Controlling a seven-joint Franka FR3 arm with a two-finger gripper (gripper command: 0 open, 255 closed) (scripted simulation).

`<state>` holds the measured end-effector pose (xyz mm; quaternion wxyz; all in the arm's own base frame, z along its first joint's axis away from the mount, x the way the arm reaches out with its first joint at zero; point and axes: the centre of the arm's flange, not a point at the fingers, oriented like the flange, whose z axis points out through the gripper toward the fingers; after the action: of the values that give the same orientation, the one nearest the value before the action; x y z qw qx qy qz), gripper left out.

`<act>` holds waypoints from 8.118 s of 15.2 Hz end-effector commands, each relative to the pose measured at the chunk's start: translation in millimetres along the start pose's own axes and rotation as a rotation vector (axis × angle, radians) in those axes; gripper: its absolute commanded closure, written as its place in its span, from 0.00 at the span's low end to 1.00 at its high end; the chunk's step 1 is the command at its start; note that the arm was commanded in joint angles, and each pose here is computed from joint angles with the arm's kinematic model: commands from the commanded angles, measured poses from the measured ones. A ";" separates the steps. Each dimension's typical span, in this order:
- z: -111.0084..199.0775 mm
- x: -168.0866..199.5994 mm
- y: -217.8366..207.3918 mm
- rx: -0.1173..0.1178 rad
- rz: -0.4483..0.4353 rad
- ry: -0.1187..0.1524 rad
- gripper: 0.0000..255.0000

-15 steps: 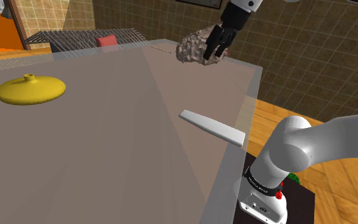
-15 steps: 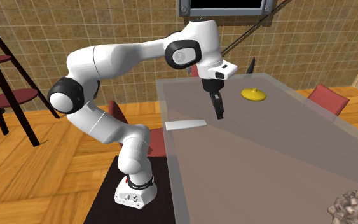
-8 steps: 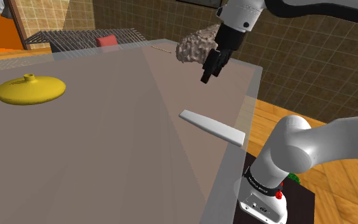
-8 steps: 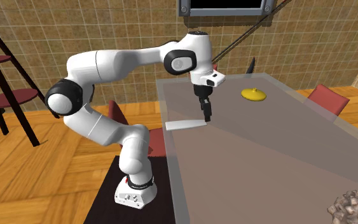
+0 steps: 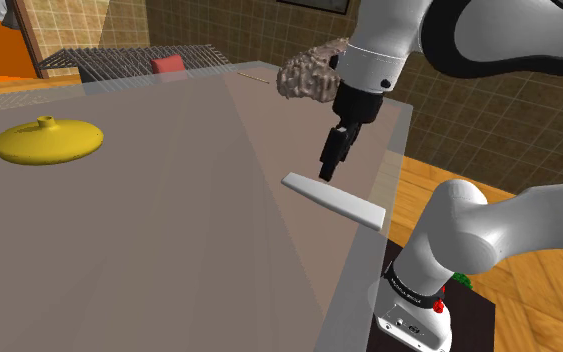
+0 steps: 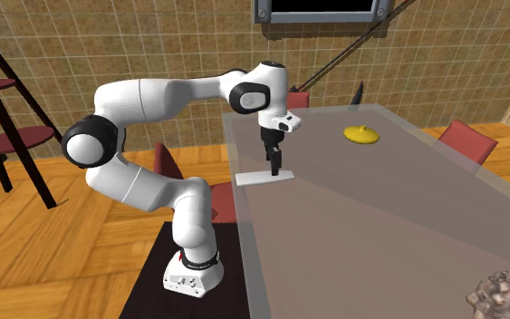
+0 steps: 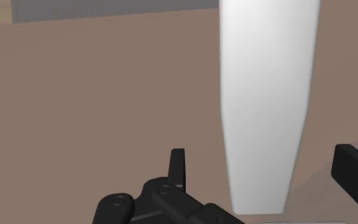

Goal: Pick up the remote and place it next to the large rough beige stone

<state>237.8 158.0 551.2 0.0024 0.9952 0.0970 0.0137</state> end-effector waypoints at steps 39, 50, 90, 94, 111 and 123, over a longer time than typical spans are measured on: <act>-10.5 -9.6 -16.6 0.000 -0.021 -0.034 1.00; -68.5 -8.0 -16.1 0.000 -0.021 -0.034 1.00; -267.5 6.3 10.2 0.000 -0.021 -0.034 1.00; -266.9 24.4 59.8 0.000 -0.021 -0.034 1.00; -264.3 101.0 270.7 0.000 -0.021 -0.034 1.00; -247.1 140.8 381.5 0.000 -0.021 -0.034 1.00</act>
<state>442.2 -186.0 809.5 0.0037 0.9943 0.1067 -0.0041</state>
